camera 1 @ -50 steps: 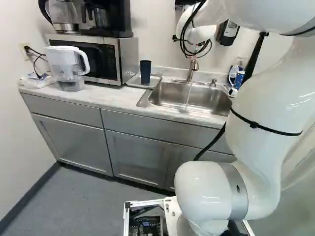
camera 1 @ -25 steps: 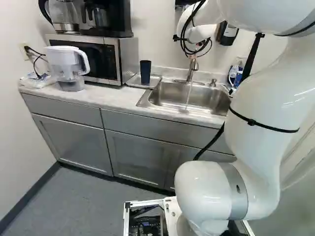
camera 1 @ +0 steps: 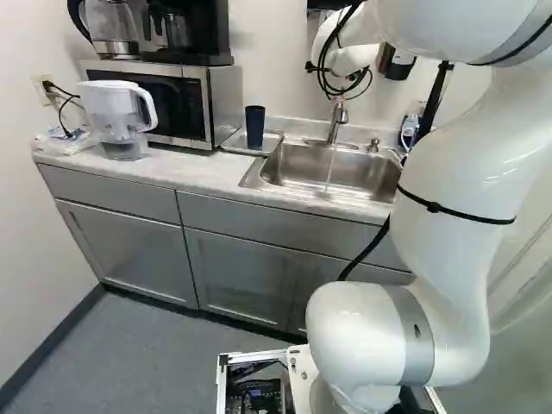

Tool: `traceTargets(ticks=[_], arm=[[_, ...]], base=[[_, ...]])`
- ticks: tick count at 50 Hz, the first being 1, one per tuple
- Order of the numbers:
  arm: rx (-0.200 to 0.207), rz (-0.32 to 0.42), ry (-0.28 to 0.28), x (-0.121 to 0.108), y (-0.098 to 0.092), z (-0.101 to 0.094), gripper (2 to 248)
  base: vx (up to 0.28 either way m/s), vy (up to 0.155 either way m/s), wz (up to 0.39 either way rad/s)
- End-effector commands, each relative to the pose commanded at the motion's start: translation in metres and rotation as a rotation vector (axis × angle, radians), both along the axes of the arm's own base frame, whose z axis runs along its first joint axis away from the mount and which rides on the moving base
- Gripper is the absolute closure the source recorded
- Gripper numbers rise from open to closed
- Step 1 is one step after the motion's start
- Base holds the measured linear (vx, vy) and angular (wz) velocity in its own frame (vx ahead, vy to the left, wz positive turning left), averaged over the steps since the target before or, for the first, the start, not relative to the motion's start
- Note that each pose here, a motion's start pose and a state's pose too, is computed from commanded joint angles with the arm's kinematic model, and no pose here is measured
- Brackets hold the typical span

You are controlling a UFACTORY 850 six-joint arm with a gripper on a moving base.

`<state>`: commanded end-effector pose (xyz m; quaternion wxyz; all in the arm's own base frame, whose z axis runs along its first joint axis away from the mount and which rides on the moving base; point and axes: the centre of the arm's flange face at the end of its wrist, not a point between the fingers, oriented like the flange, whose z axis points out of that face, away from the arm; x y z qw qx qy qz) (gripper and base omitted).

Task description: Rinse the cup and place it in the tray

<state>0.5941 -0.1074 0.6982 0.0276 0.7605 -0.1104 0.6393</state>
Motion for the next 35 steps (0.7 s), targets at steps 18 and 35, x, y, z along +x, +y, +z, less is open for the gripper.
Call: traceTargets(ticks=[18, 35], arm=[[0.001, 0.000, 0.004, 0.009, -0.002, -0.001, 3], [0.006, 0.001, 0.028, 0.018, -0.003, -0.004, 3]], base=[[0.000, 0.000, 0.000], [0.000, 0.000, 0.000]])
